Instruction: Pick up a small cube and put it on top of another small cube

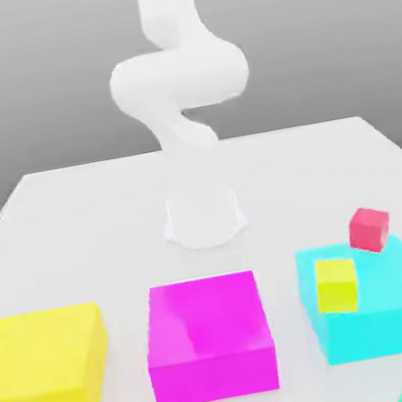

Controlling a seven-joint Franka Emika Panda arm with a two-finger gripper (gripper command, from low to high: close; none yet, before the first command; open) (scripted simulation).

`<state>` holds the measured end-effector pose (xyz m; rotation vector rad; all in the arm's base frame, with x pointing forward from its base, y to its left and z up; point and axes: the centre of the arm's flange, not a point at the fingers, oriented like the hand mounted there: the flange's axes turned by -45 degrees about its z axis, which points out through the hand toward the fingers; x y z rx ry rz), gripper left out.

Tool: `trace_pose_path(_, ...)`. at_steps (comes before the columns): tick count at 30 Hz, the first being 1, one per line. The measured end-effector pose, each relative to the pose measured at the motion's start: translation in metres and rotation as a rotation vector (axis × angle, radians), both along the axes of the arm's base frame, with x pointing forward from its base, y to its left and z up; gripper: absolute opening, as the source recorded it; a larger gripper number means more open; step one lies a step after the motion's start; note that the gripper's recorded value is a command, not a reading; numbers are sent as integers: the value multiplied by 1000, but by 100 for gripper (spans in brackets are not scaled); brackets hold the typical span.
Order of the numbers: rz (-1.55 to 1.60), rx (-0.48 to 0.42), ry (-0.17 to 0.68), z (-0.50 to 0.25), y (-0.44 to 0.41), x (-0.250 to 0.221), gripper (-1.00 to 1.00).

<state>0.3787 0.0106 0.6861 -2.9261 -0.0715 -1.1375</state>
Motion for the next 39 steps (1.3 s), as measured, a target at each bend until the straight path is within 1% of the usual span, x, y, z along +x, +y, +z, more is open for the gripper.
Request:
trace_pose_path(8, 184, -86, 185, -98, 45, 90, 0)
trace_pose_path(16, 376, -168, 361, -218, 99, 147, 0)
trace_pose_path(24, 578, -248, 532, -355, 156, 168, 0)
trace_pose_path(30, 729, -304, 658, -464, 191, 158, 0)
trace_pose_path(32, 760, -314, 683, -498, 198, 154, 0)
trace_pose_path(35, 769, -317, 691, -545, 200, 152, 0)
trace_pose_path(36, 769, -317, 692, -554, 200, 152, -100)
trace_pose_path(39, 769, -317, 692, -554, 200, 152, -100)
